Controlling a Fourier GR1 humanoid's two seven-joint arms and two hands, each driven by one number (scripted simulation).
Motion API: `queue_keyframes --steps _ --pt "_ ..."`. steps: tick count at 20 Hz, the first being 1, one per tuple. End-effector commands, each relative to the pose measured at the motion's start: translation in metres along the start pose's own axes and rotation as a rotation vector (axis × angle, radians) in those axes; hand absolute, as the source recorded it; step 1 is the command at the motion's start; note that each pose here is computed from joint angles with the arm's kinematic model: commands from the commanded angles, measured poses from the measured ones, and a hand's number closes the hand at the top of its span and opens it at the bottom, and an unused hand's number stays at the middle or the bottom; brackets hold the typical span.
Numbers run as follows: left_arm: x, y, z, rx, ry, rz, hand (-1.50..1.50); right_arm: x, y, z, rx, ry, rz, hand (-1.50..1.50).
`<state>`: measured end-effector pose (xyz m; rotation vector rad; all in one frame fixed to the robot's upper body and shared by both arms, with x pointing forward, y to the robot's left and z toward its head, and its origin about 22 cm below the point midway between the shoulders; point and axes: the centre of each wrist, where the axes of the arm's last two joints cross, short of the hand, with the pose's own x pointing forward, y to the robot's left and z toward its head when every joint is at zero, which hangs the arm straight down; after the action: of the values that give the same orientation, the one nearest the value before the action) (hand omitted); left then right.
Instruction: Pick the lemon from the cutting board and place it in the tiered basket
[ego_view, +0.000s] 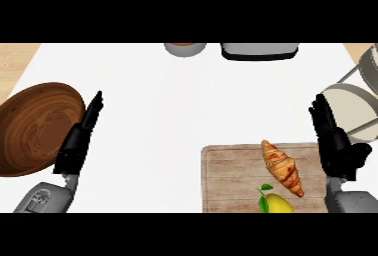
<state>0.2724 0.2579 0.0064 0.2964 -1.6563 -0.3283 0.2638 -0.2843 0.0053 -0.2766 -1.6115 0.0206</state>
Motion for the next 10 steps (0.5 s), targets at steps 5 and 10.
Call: queue_keyframes --steps 5,10 --pt "-0.005 -0.001 0.002 -0.005 0.138 0.138 0.00 0.063 0.091 0.035 0.793 -0.435 -0.190 1.50" --pt "0.004 0.024 0.013 -0.011 0.264 0.273 0.00 0.000 0.052 0.107 0.453 -0.242 0.058 -1.50"
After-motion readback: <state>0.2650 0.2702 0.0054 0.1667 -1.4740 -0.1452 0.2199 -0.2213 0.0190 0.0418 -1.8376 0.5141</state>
